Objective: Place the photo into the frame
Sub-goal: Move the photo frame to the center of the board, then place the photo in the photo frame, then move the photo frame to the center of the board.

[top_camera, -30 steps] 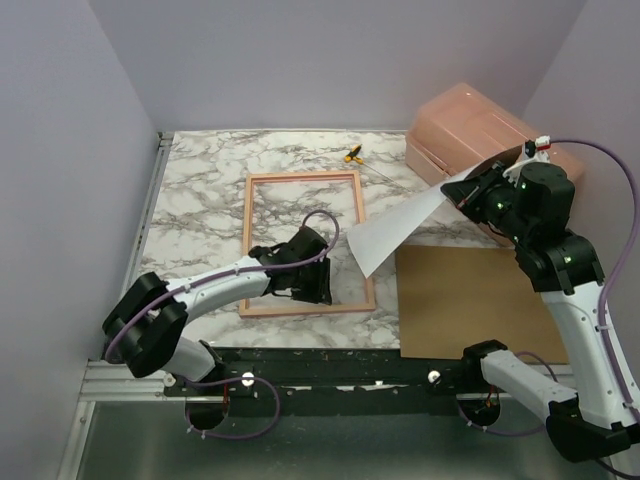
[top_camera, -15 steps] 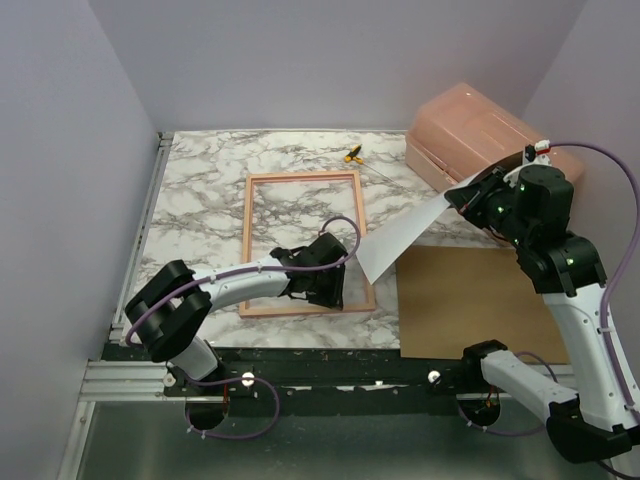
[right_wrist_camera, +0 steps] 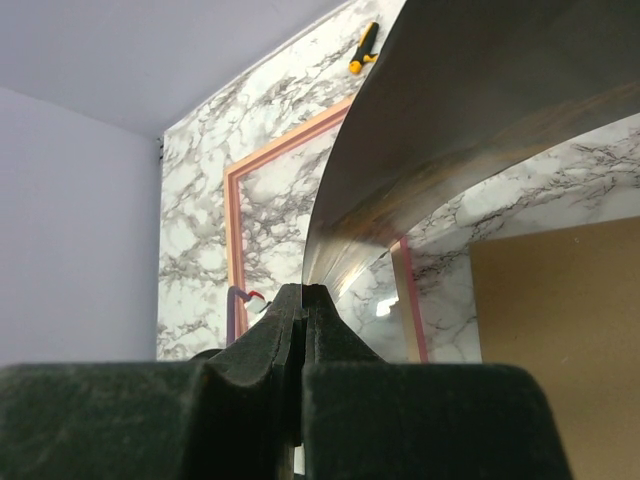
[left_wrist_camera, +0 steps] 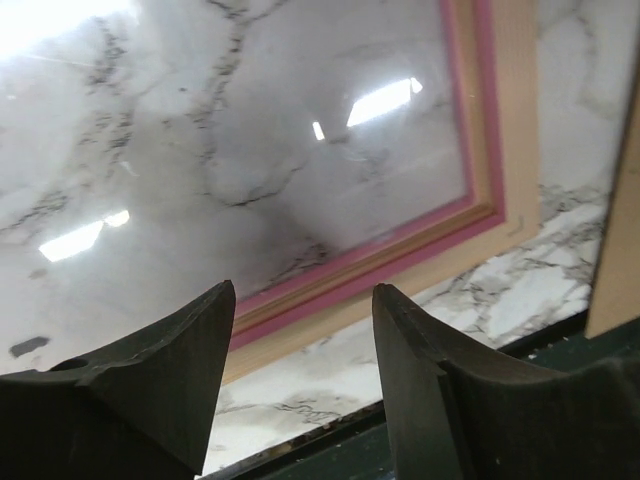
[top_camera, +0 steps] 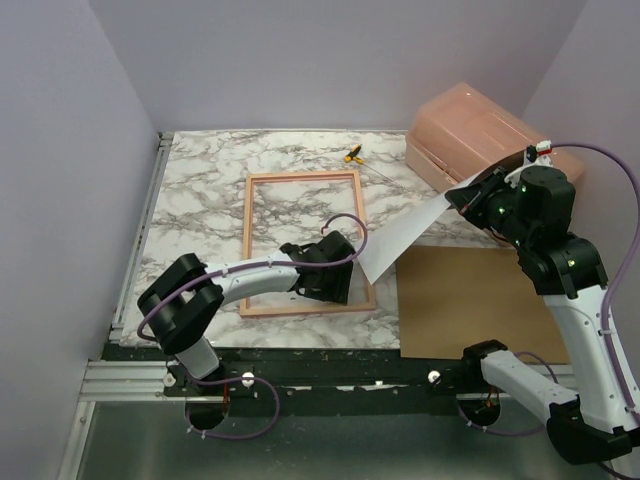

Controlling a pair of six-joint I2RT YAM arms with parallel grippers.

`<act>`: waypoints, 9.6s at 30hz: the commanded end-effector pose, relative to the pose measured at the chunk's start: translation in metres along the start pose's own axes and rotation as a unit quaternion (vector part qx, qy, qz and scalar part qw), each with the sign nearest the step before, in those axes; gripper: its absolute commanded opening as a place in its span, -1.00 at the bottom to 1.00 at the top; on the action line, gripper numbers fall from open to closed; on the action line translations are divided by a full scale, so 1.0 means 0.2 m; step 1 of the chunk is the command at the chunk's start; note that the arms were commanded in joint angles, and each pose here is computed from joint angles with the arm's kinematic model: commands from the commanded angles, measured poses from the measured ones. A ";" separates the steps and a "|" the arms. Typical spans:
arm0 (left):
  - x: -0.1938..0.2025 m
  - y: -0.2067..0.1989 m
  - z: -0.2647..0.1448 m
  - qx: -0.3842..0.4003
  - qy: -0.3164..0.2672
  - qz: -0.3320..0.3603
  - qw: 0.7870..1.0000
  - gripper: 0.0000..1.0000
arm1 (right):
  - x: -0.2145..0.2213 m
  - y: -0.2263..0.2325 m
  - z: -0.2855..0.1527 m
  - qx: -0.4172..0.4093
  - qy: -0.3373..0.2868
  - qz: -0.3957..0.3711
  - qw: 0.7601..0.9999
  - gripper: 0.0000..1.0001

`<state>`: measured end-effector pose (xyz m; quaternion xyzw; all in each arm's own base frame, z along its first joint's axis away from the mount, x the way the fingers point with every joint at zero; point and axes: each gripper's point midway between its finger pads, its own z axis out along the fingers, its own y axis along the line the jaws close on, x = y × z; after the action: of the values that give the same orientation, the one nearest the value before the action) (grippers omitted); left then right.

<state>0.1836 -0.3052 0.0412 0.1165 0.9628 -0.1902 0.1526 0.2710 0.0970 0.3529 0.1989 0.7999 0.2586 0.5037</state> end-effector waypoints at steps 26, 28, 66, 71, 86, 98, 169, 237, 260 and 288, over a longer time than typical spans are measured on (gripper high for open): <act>0.22 -0.21 0.02 0.075 0.048 0.034 0.995 -0.30 | -0.07 0.09 -0.11 -0.031 -0.013 -0.006 0.999 -0.99; 0.24 -0.23 0.00 0.083 0.046 0.030 0.995 -0.31 | -0.08 0.10 -0.11 -0.033 -0.016 -0.007 0.999 -0.99; -0.31 0.11 -1.46 0.203 -0.339 -0.054 0.917 0.57 | 0.14 0.71 0.07 -0.346 0.203 -0.026 0.916 -0.99; -0.28 0.12 -1.80 0.171 -0.418 0.006 0.892 0.57 | 0.08 0.80 0.14 -0.374 0.198 -0.029 0.906 -0.99; -0.23 0.12 -2.11 0.166 -0.505 0.050 0.845 0.66 | 0.41 1.23 0.03 -0.529 0.298 -0.073 0.791 -0.99; -0.28 0.09 -1.85 0.207 -0.459 0.019 0.864 0.67 | 0.85 0.61 0.34 -0.388 0.361 -0.049 0.847 -0.99; -0.26 0.13 -1.52 0.207 -0.390 -0.003 0.897 0.69 | 1.11 -0.24 1.04 -0.027 0.411 -0.116 0.904 0.42; -0.20 0.03 -0.88 0.292 -0.193 -0.119 0.929 0.71 | 1.13 -0.14 0.58 0.011 0.301 -0.077 0.950 0.43; 0.02 -0.74 -0.26 0.360 0.038 -0.064 0.930 0.24 | 0.36 0.04 -0.19 -0.065 0.058 -0.014 0.996 0.45; 0.58 -0.94 0.03 0.306 0.194 -0.126 0.924 0.15 | 0.37 0.01 -0.21 -0.062 0.054 -0.012 0.997 0.45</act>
<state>0.0274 -0.4506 0.0705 0.0918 0.8765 -0.4633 -0.0930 0.2046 0.1378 0.3226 0.1322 0.8081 0.3230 0.4745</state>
